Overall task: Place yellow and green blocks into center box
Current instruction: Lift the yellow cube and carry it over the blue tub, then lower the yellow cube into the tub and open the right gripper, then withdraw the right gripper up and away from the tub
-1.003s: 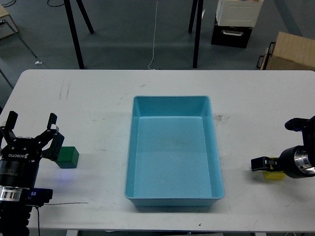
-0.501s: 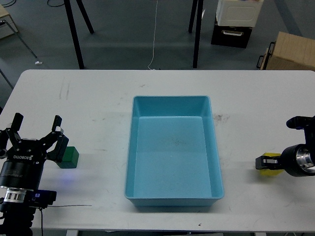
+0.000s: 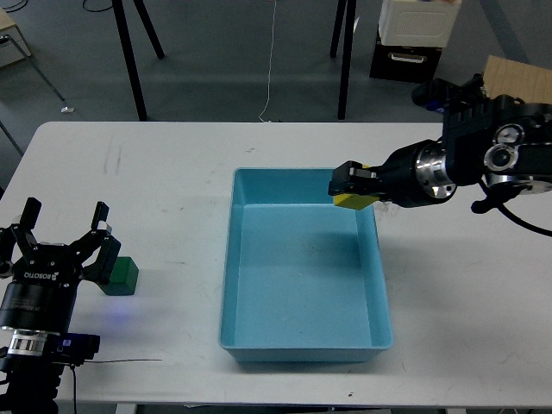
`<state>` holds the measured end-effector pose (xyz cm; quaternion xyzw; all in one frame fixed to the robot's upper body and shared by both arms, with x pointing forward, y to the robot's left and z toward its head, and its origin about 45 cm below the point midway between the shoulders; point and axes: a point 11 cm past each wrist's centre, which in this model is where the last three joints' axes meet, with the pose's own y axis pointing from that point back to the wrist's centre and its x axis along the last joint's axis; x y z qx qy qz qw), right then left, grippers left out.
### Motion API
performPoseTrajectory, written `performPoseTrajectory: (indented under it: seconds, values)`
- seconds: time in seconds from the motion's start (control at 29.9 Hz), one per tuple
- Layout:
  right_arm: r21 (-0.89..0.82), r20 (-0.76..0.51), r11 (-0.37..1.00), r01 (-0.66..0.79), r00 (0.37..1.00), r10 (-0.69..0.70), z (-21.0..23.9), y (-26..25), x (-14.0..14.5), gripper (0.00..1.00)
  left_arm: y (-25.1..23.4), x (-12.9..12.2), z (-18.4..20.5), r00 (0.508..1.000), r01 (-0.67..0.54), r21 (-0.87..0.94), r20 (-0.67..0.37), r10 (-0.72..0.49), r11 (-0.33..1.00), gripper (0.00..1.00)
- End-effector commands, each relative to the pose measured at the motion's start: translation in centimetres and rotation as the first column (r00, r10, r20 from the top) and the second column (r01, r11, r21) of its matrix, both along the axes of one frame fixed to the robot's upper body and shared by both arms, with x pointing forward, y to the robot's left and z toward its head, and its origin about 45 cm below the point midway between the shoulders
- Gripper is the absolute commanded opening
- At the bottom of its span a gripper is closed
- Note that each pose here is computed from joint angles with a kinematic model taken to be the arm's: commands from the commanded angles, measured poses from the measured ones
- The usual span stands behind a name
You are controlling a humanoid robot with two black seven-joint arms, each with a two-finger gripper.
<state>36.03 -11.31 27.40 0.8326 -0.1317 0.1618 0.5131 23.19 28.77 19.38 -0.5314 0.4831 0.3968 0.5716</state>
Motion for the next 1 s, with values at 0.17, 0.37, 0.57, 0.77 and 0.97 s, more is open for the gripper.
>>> performPoseTrajectory:
  seconds: [0.17, 0.37, 0.57, 0.77, 0.97]
  values:
    - [-0.124, -0.101, 0.985, -0.121, 0.989, 0.109, -8.9, 5.0, -2.7, 0.01, 0.0, 0.0, -0.1, 1.0, -0.002, 0.0, -0.003, 0.002, 1.0, 1.0]
    - [-0.151, -0.093, 0.981, -0.123, 0.99, 0.11, -11.1, 5.4, -3.8, 0.44, 0.1, 0.0, -0.2, 1.0, -0.004, 0.001, -0.007, 0.004, 1.0, 1.0]
    - [-0.147, -0.073, 0.984, -0.099, 0.993, 0.089, -10.7, 5.6, -3.3, 1.0, 0.1, 0.0, -0.2, 1.0, -0.002, 0.003, -0.005, 0.002, 1.0, 1.0]
    - [-0.09, -0.06, 0.996, -0.026, 0.998, 0.02, -9.1, 5.6, -1.9, 1.0, 0.0, 0.0, -0.2, 1.0, 0.0, 0.002, -0.006, 0.0, 1.0, 1.0]
    - [0.186, -0.001, 0.951, 0.247, 0.968, -0.251, -1.9, 4.2, 5.3, 1.0, 0.0, 0.0, -0.2, 1.0, 0.001, 0.003, -0.006, -0.001, 1.0, 1.0]
